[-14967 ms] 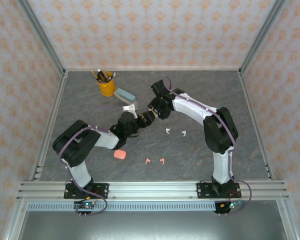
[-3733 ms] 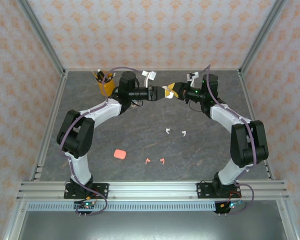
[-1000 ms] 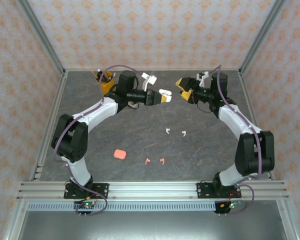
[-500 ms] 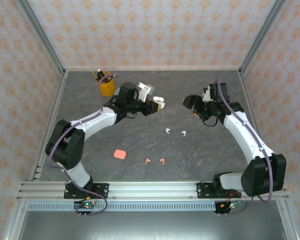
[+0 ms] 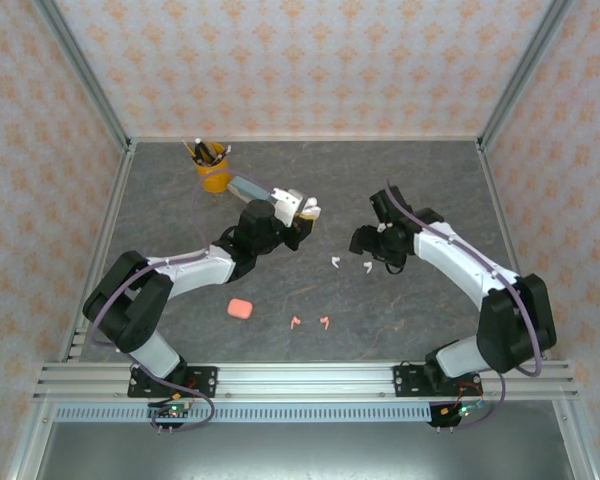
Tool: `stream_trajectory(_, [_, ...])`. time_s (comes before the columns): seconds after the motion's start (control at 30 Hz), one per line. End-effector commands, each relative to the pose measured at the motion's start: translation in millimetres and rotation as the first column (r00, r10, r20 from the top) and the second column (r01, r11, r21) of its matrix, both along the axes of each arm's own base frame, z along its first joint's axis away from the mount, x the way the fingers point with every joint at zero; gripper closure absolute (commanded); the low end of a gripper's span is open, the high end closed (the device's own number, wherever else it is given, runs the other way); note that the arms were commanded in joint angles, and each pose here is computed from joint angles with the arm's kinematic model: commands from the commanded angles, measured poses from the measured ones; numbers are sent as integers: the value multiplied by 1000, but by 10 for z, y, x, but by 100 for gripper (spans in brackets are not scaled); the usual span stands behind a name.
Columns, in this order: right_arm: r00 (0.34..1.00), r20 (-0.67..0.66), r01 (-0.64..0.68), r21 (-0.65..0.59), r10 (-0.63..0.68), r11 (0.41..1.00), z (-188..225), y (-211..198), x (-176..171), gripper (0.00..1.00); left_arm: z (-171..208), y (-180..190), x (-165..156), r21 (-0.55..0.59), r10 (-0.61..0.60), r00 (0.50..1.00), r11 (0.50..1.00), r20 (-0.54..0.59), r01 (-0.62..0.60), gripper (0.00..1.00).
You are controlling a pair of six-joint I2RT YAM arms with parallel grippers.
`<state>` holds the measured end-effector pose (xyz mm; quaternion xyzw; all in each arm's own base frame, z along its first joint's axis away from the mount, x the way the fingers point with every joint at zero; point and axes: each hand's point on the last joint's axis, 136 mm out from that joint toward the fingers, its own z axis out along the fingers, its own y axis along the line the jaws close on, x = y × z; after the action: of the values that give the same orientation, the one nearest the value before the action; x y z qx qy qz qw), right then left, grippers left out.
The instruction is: Insert the wireless bluetooth earbuds into the charging case
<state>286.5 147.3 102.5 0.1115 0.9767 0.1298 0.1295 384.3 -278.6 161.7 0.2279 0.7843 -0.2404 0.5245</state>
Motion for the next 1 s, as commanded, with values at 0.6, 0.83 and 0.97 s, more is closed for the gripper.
stream_trajectory(0.6, [998, -55, -33, -133, 26, 991, -360, 429, 265, 30, 828, -102, -318, -138, -106, 901, 974, 420, 179, 100])
stream_trajectory(0.83, [997, -75, -43, -142, 32, 989, -433, 489, 318, 32, 955, -1, -264, -142, -49, 886, 982, 461, 128, 100])
stream_trajectory(0.97, [995, -87, -53, -152, 40, 987, -487, 527, 330, 34, 988, 57, -233, -150, -20, 884, 983, 468, 102, 100])
